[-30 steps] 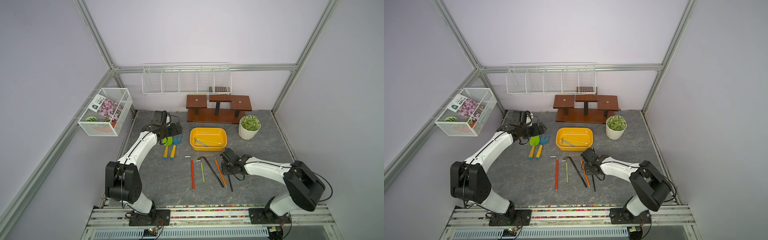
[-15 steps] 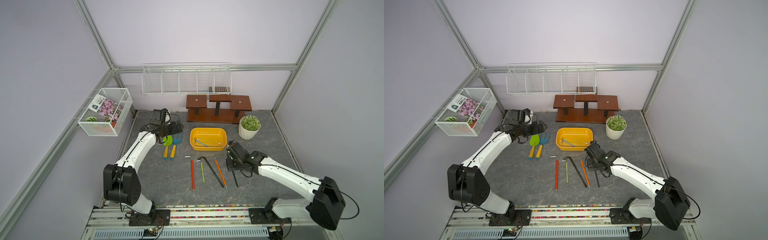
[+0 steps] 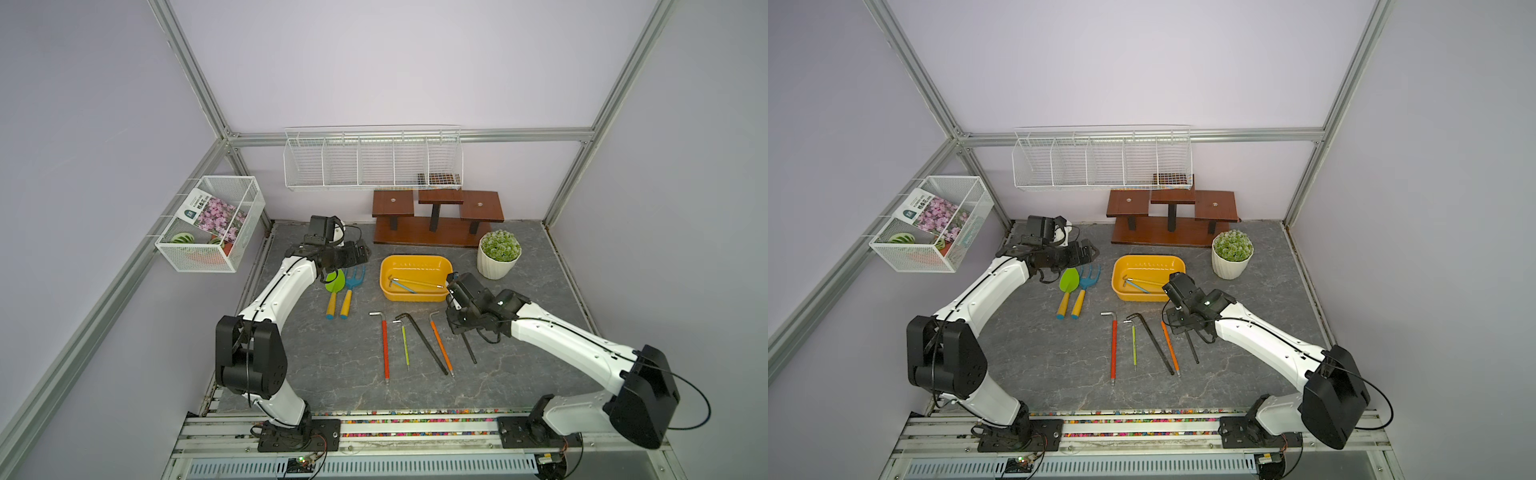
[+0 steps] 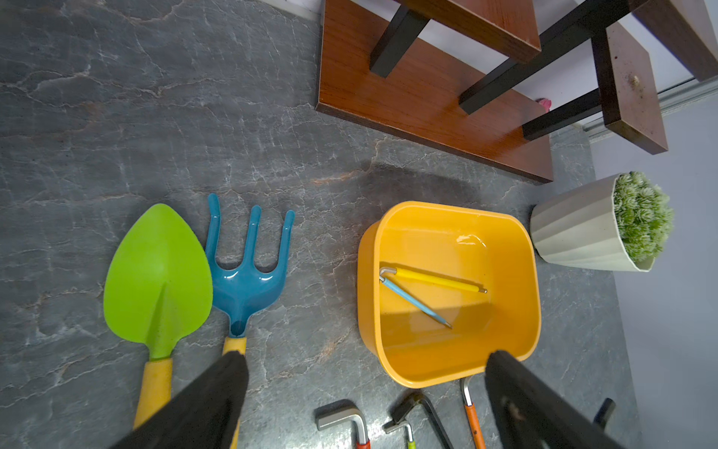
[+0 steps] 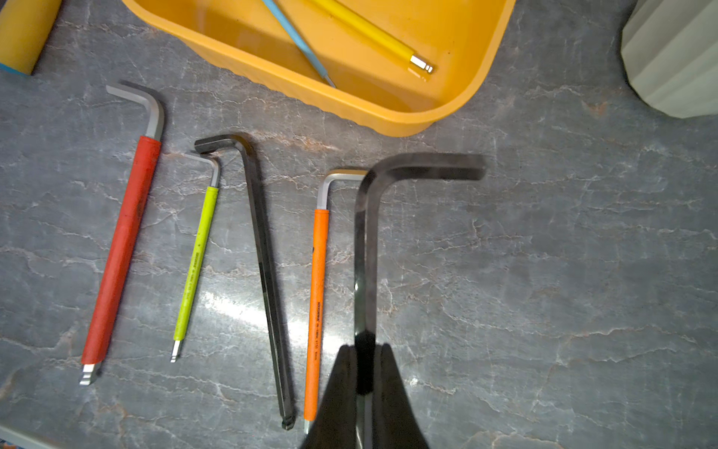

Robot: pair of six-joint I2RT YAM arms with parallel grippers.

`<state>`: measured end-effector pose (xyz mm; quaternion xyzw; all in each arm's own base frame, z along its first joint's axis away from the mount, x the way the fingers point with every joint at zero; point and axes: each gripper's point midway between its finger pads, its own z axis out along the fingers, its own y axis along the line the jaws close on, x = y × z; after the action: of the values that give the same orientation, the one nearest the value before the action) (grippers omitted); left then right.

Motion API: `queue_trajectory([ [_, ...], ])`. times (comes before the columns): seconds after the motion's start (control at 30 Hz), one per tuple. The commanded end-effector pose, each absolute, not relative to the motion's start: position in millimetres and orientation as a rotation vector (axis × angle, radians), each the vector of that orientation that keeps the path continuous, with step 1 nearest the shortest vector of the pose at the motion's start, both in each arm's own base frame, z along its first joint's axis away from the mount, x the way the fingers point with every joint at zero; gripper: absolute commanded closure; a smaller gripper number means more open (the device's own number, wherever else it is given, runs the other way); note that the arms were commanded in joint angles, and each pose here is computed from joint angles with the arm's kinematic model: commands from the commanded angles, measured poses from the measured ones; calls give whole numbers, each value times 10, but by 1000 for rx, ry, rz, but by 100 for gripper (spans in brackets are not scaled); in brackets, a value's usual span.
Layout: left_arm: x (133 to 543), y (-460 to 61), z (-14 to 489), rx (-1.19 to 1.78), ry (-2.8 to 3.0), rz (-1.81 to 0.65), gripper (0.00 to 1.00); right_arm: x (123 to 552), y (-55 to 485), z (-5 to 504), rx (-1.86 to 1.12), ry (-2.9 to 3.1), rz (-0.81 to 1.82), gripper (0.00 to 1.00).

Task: Put the hex key on the desktop into the storage box
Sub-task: Pick up the Allen key from the center of the board.

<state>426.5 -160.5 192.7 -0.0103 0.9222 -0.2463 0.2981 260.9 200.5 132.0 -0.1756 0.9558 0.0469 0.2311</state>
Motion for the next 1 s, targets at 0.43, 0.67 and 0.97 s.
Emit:
queue_trajectory([
  [0.43, 4209, -1523, 1873, -22, 2443, -597, 0, 2679, 2038, 1540, -594, 2580, 136, 100],
  [0.67, 4211, -1544, 1865, -21, 2449, -609, 0, 2696, 1997, 1583, -601, 2574, 145, 100],
  [0.97, 4222, -1543, 1864, -28, 2452, -610, 0, 2785, 2040, 1565, -636, 2579, 144, 100],
])
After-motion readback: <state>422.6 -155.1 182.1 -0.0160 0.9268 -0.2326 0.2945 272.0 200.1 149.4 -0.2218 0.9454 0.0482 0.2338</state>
